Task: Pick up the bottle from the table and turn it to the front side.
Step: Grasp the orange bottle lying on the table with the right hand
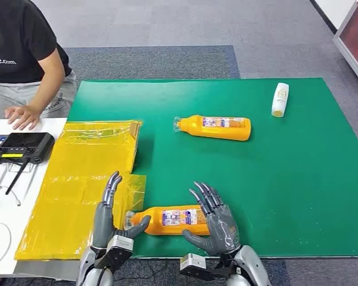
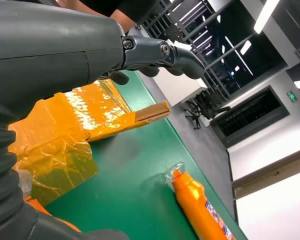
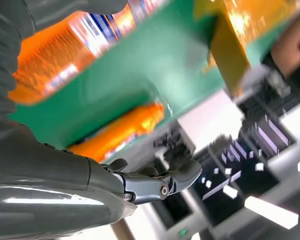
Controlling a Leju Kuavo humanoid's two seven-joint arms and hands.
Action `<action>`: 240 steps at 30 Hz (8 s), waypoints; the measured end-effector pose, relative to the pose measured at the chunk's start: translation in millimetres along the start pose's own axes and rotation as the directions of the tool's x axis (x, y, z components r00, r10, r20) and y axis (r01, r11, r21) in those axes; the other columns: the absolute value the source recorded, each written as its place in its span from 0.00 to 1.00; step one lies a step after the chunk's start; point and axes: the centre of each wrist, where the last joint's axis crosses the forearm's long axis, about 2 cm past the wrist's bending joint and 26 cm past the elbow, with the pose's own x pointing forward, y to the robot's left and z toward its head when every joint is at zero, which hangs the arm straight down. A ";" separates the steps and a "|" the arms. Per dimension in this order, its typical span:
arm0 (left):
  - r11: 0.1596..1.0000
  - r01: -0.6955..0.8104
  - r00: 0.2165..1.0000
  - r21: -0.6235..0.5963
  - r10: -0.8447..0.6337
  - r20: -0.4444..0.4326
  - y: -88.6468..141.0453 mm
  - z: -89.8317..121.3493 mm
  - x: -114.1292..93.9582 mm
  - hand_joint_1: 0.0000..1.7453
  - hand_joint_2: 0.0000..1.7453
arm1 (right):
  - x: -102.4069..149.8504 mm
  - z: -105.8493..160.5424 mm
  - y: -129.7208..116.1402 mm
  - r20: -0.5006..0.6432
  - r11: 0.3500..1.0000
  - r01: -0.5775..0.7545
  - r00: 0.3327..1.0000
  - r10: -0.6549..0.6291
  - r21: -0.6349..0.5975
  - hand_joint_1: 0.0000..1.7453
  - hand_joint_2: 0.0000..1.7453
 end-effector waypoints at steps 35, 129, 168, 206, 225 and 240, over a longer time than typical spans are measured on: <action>1.000 0.029 1.000 0.003 -0.029 -0.001 -4.5 -0.6 -8.4 0.00 1.00 | -67.7 -10.0 -14.7 -0.029 0.884 -0.046 0.997 0.067 0.465 0.00 1.00; 0.980 0.186 0.969 0.065 -0.172 -0.177 6.2 25.0 -8.2 0.00 1.00 | 52.9 -52.3 -19.9 -0.240 0.868 -0.372 0.856 0.457 0.328 0.00 0.00; 0.975 0.199 0.965 0.100 -0.177 -0.196 15.5 31.3 -15.9 0.00 1.00 | 18.6 -38.1 -0.4 -0.207 0.827 -0.373 0.848 0.488 0.421 0.00 1.00; 0.970 0.220 0.959 0.107 -0.195 -0.204 20.2 32.7 -19.3 0.00 1.00 | 3.6 -40.3 1.1 -0.282 0.861 -0.301 0.856 0.434 0.410 1.00 1.00; 0.974 0.009 0.993 0.227 0.018 -0.120 21.7 23.8 -14.3 0.00 1.00 | 0.9 -34.5 -3.5 -0.306 0.986 0.002 0.951 0.049 0.165 1.00 1.00; 0.689 -0.699 0.705 0.189 0.709 0.023 21.4 -4.3 21.0 0.00 1.00 | 20.9 -39.4 -7.7 -0.236 0.936 0.328 0.907 -0.350 -0.127 1.00 1.00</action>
